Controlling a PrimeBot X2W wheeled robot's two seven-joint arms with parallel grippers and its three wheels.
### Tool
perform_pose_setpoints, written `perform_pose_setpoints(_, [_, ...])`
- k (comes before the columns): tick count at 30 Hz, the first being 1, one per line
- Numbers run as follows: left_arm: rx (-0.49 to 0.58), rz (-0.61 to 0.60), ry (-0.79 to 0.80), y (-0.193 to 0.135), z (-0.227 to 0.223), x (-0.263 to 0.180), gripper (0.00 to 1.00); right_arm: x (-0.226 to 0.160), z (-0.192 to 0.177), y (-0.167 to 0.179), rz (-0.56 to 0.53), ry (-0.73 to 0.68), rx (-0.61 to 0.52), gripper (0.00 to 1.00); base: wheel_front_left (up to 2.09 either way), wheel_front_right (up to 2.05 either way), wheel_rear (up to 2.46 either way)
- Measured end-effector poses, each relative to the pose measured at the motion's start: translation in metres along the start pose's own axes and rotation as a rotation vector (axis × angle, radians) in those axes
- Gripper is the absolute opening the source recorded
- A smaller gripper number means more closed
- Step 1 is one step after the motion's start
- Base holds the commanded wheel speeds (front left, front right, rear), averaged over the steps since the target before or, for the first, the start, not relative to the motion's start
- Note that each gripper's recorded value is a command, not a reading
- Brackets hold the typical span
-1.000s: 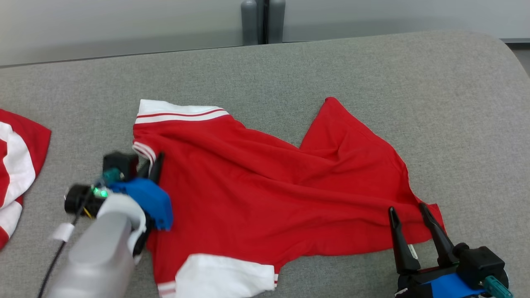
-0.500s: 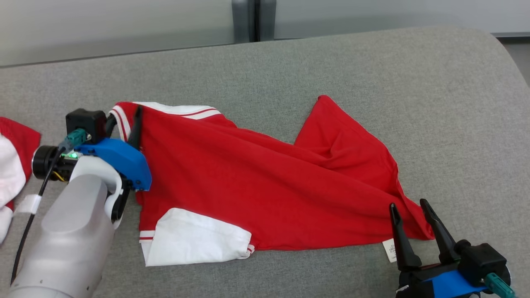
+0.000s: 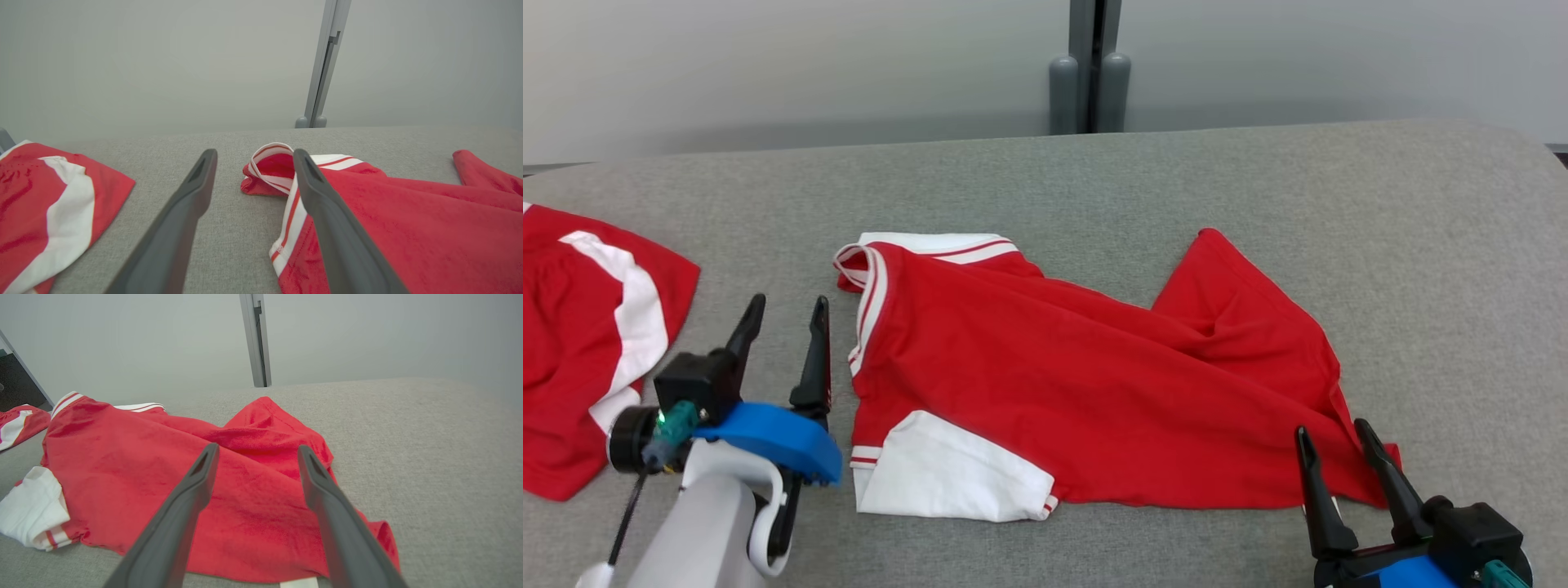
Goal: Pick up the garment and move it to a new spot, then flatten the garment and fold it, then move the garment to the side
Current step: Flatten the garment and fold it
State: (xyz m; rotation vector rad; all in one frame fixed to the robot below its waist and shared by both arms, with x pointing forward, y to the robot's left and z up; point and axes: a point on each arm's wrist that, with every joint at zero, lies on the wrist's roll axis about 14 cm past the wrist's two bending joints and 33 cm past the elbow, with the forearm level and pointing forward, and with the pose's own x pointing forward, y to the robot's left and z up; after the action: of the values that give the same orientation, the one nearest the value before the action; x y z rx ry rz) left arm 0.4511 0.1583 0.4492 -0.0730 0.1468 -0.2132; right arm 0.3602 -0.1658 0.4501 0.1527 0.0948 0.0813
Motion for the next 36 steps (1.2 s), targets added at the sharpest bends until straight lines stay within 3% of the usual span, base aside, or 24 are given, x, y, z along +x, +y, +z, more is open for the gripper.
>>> perform_pose_setpoints(9, [-0.004,-0.036,0.035,-0.016,-0.021,-0.032,1.0,-0.001,0.002,0.01,0.031,-0.005,0.002,1.0,0.0,0.0,0.0])
perform_pose_setpoints(24, [0.027,-0.193,0.248,-0.061,-0.088,-0.042,1.0,-0.005,-0.004,0.001,-0.001,0.019,0.004,1.0,0.0,0.0,0.0])
perform_pose_setpoints(34, [0.034,-0.245,0.302,-0.073,-0.101,-0.04,1.0,-0.009,-0.006,-0.005,-0.022,0.024,0.004,1.0,0.0,0.0,0.0])
perform_pose_setpoints(35, [0.031,-0.245,0.307,-0.073,-0.102,-0.04,0.45,-0.009,-0.005,-0.006,-0.024,0.023,0.003,1.0,0.0,0.0,0.0])
perform_pose_setpoints(36, [0.028,-0.243,0.31,-0.073,-0.103,-0.04,0.0,-0.009,-0.005,-0.006,-0.025,0.023,0.003,1.0,0.0,0.0,0.0])
